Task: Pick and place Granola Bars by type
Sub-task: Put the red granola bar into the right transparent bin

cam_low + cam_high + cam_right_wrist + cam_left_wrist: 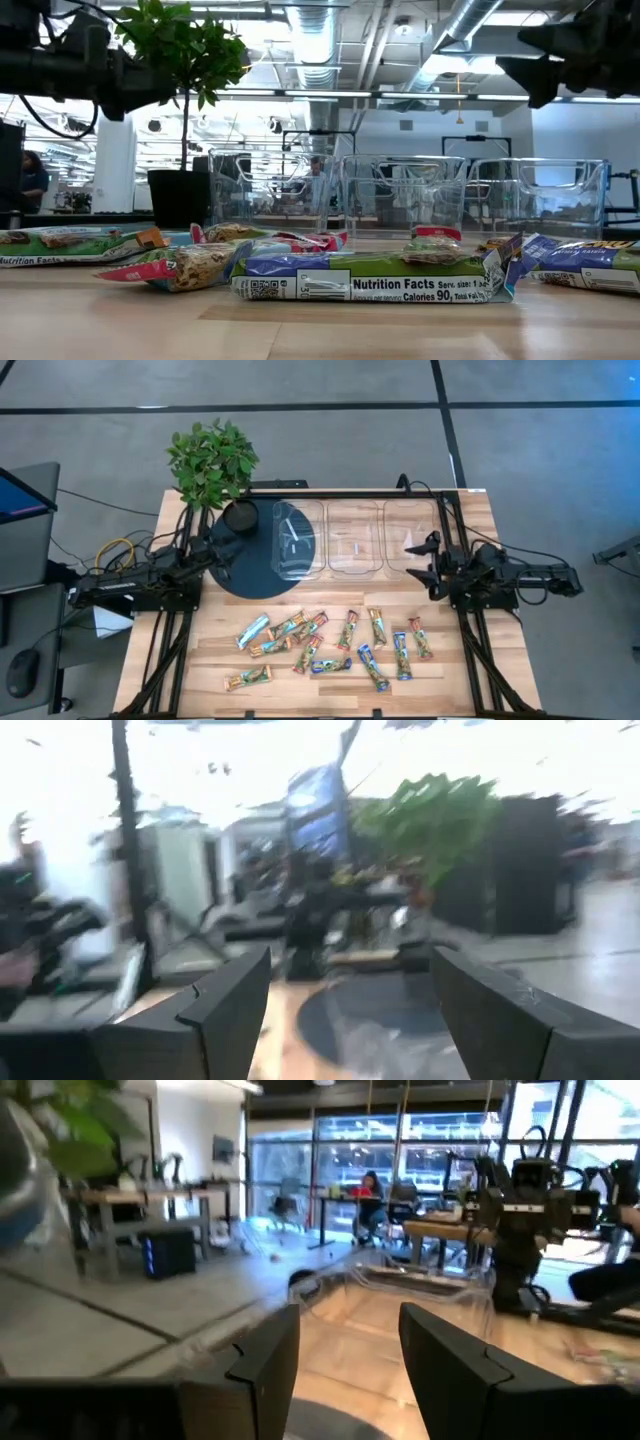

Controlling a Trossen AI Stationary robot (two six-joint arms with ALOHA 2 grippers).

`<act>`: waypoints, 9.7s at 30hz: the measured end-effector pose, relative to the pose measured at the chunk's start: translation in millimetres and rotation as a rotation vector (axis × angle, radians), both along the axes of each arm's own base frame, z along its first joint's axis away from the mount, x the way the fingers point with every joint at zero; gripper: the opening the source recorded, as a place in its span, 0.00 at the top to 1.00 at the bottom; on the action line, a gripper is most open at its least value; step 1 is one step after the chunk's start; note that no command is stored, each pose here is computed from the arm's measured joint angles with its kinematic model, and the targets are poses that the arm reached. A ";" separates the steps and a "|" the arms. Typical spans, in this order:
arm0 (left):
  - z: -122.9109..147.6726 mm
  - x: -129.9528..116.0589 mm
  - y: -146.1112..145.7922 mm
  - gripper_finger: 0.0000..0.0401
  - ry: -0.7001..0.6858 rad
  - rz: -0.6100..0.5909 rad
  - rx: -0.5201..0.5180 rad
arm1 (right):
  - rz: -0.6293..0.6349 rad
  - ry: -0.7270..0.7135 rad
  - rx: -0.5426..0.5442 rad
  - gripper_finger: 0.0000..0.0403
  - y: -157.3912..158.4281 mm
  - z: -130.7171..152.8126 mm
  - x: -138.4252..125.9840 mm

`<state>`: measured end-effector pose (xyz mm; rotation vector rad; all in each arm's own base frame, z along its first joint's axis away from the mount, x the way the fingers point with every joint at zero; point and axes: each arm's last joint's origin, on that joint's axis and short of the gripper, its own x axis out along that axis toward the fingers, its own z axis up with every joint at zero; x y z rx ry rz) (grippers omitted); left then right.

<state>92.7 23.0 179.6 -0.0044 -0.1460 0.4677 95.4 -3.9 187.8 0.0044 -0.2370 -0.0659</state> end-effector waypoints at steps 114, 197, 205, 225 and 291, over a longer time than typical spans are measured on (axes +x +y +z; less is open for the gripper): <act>9.3 1.0 -17.9 0.58 -0.030 -0.560 0.385 | -0.821 1.438 0.917 0.36 186.3 -55.4 58.9; 9.5 1.3 -14.8 0.58 -0.029 -0.464 0.320 | -1.213 1.151 0.498 0.76 9.6 97.8 103.6; 9.5 1.3 -14.8 0.58 -0.029 -0.464 0.320 | -1.108 1.159 0.585 0.76 -55.8 92.2 126.4; 8.2 1.6 -14.8 0.58 -0.017 -0.466 0.310 | -1.014 1.385 0.840 0.76 -127.0 -4.3 119.8; 7.9 1.6 -14.8 0.58 -0.015 -0.467 0.307 | -0.287 1.084 0.509 0.60 24.3 91.2 100.0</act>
